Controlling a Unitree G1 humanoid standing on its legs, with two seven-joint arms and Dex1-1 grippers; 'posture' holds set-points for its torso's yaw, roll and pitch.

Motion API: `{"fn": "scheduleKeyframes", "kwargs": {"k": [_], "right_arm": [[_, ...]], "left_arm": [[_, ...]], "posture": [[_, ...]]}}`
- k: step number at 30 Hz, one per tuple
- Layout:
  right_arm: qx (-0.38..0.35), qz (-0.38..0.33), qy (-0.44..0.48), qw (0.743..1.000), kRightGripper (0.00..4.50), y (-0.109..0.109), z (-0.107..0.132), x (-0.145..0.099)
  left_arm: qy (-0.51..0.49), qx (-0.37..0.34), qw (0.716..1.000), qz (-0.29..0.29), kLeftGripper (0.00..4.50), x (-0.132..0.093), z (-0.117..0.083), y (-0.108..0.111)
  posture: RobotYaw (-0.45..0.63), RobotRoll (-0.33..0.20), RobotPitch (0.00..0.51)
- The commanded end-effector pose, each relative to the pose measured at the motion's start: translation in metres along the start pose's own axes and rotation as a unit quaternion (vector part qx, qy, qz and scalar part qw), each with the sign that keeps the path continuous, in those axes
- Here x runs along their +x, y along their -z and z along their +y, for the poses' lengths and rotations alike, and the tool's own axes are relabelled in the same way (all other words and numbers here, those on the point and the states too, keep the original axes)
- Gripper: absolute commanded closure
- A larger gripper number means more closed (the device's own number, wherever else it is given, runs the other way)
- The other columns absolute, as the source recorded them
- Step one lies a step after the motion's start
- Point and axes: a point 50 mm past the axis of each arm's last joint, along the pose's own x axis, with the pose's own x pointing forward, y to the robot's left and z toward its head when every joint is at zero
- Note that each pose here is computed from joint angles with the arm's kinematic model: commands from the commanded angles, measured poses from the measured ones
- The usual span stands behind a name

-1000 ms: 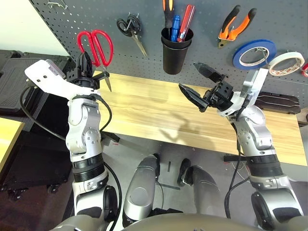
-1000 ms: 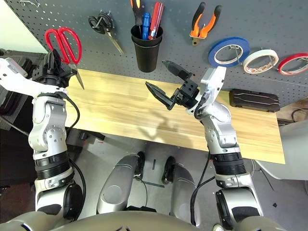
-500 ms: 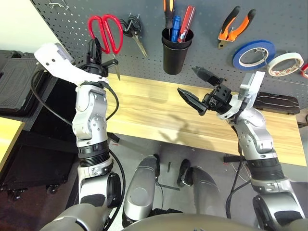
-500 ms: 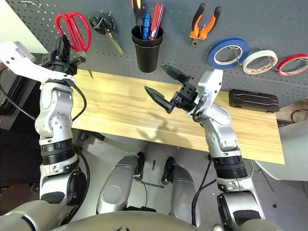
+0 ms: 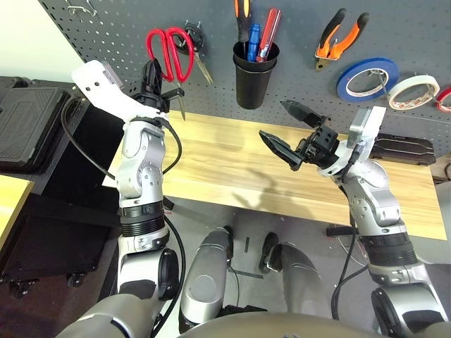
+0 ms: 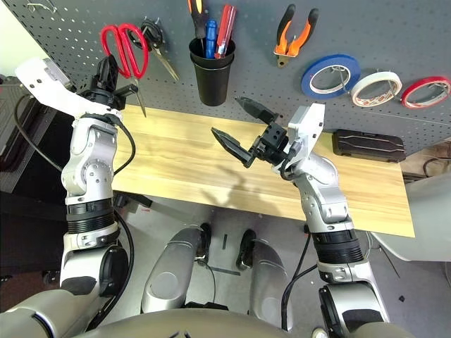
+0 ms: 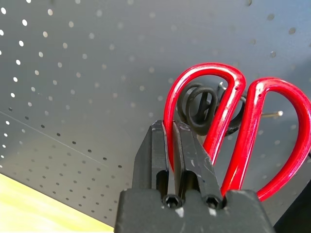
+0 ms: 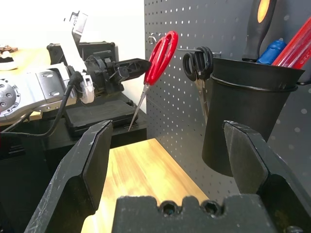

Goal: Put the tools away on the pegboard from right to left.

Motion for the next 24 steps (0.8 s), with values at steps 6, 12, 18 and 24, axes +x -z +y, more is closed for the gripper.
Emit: {"fn": "scheduleKeyframes", "kwargs": {"k": [6, 12, 18, 24], "right_arm": [[-0.009, 0.008, -0.003, 1.000, 0.00, 0.000, 0.003, -0.001], [-0.011, 0.011, -0.001, 1.000, 0.00, 0.000, 0.003, 0.000], [-0.012, 0.012, 0.001, 1.000, 0.00, 0.001, 0.005, 0.002], [-0.016, 0.015, 0.014, 1.000, 0.00, 0.003, 0.005, 0.003]], "left_arm": [[-0.001, 0.014, 1.000, 0.015, 4.48, 0.014, 0.004, 0.006], [-0.003, 0.023, 0.999, 0.025, 4.48, 0.032, 0.006, 0.012], [-0.002, 0.032, 0.999, 0.035, 4.48, 0.045, 0.007, 0.018], [0.003, 0.057, 0.996, 0.065, 3.54, 0.043, 0.015, 0.031]], "posture": [[0.25, 0.000, 0.206], [0.25, 0.000, 0.200], [0.24, 0.000, 0.200], [0.23, 0.000, 0.201]]}}
